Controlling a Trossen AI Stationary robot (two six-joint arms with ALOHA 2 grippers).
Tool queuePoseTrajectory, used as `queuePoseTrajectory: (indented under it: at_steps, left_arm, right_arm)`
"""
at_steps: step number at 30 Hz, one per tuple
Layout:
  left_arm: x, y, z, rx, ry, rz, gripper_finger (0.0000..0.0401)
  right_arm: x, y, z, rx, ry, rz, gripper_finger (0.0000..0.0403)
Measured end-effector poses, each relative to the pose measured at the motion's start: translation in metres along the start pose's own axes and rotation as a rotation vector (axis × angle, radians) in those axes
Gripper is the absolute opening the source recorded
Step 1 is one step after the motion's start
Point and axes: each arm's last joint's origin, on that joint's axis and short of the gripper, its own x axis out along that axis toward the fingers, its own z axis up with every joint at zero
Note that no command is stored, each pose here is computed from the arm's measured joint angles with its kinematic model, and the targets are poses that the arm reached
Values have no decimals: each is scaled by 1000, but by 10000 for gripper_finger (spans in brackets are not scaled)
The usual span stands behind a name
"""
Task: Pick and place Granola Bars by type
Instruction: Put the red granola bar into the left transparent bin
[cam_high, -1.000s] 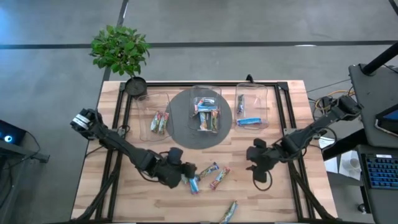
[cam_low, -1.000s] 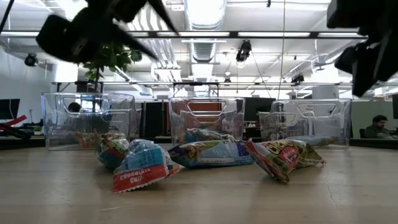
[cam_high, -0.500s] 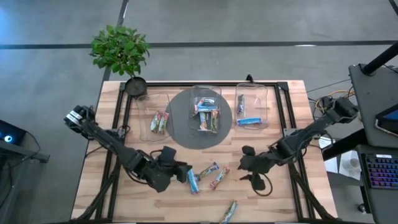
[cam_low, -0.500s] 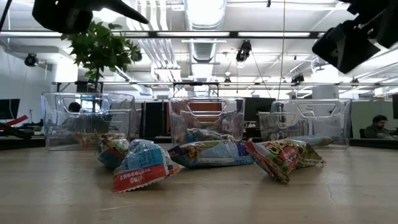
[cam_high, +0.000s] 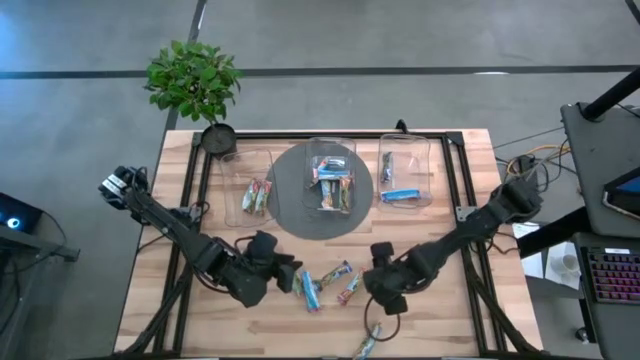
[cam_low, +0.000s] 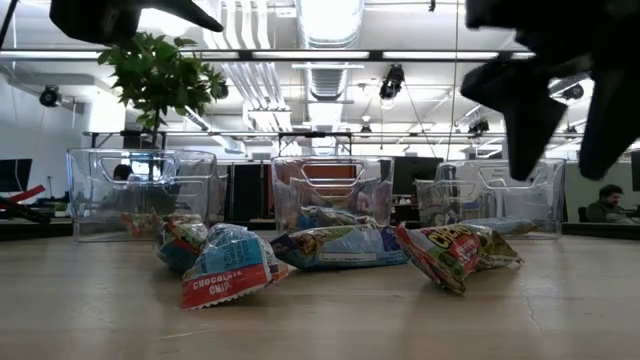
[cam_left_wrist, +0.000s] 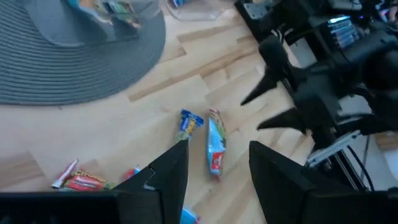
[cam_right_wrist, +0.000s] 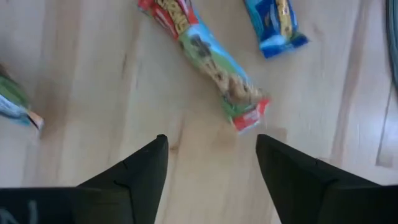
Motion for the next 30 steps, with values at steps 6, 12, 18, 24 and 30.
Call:
queuePoseTrajectory:
  at_steps: [6, 12, 18, 24, 30]
  left_arm:
    - [-1, 1, 4, -5, -18, 12, 151]
    - [-9, 3, 11, -9, -19, 8, 151]
    - [-21, 3, 21, -30, -29, -16, 151]
    - [-32, 5, 30, -13, -37, -23, 151]
    - [-37, 10, 35, 8, -46, 0, 152]
  right_arm:
    - [3, 4, 11, -57, -30, 12, 255]
    - [13, 1, 5, -139, -69, 21, 286]
    - [23, -1, 10, -324, -147, 19, 325]
    - [40, -10, 11, -321, -106, -5, 335]
    - [56, -21, 12, -259, -56, -14, 320]
